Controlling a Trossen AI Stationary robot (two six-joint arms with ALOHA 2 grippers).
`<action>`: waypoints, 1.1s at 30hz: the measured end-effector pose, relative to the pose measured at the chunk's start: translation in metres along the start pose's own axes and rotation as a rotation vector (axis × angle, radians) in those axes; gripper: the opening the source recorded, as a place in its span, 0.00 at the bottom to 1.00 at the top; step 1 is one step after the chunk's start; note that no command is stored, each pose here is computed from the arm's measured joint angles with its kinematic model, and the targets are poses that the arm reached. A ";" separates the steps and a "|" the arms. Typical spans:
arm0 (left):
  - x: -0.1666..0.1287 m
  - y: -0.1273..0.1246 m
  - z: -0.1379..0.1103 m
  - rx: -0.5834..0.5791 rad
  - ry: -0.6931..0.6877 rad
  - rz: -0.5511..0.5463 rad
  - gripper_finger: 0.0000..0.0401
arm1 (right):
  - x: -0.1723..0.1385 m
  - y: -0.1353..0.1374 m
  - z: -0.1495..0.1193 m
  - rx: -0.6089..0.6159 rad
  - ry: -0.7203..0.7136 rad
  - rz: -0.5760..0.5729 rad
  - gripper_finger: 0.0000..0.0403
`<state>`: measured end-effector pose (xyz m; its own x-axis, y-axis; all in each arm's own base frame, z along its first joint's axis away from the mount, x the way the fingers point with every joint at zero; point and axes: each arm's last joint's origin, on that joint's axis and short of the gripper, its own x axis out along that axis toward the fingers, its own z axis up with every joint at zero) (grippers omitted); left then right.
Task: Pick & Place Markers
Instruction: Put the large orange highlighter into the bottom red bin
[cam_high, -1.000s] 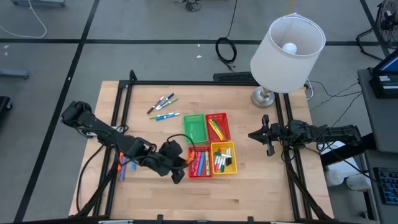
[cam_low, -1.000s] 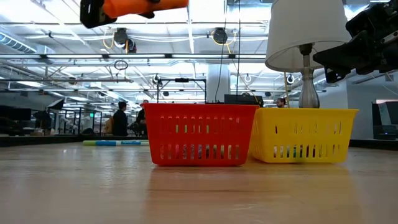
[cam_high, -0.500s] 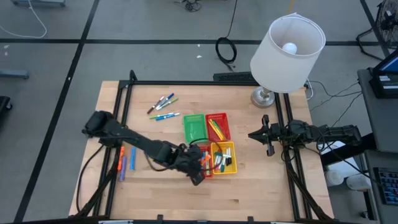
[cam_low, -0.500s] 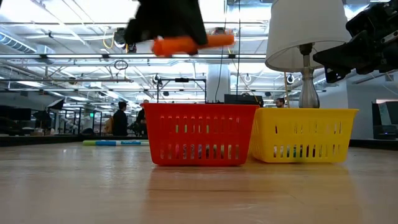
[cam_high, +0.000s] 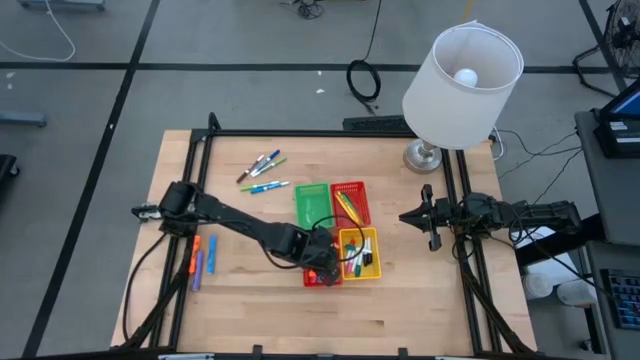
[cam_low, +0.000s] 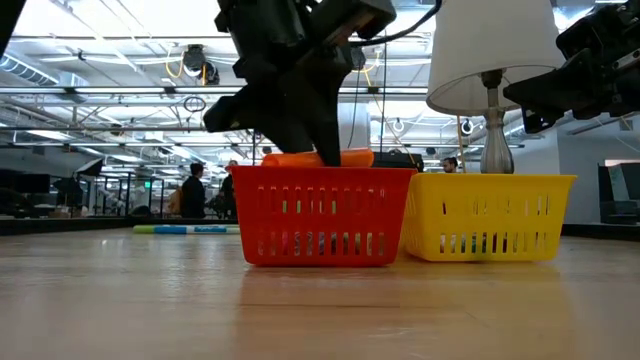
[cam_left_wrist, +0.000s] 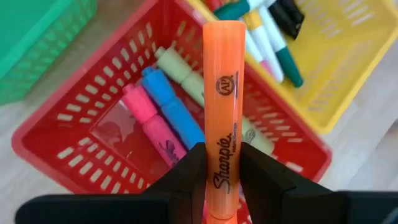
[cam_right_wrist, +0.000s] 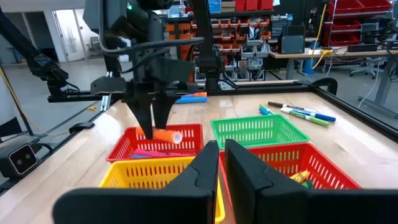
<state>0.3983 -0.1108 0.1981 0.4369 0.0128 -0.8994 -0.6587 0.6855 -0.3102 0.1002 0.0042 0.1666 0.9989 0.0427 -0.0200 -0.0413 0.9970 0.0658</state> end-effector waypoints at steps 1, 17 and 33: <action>0.000 0.000 0.001 -0.004 -0.008 0.002 0.23 | 0.000 0.000 0.000 0.000 0.000 0.000 0.04; 0.000 -0.001 0.001 0.045 -0.020 -0.005 0.23 | 0.000 0.000 0.000 0.000 0.000 0.000 0.04; 0.000 -0.001 -0.001 0.065 0.014 -0.016 0.27 | 0.000 0.000 0.000 0.000 0.000 0.000 0.04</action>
<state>0.3984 -0.1119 0.1986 0.4379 -0.0088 -0.8990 -0.6100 0.7316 -0.3044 0.1002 0.0042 0.1666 0.9989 0.0427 -0.0198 -0.0413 0.9970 0.0660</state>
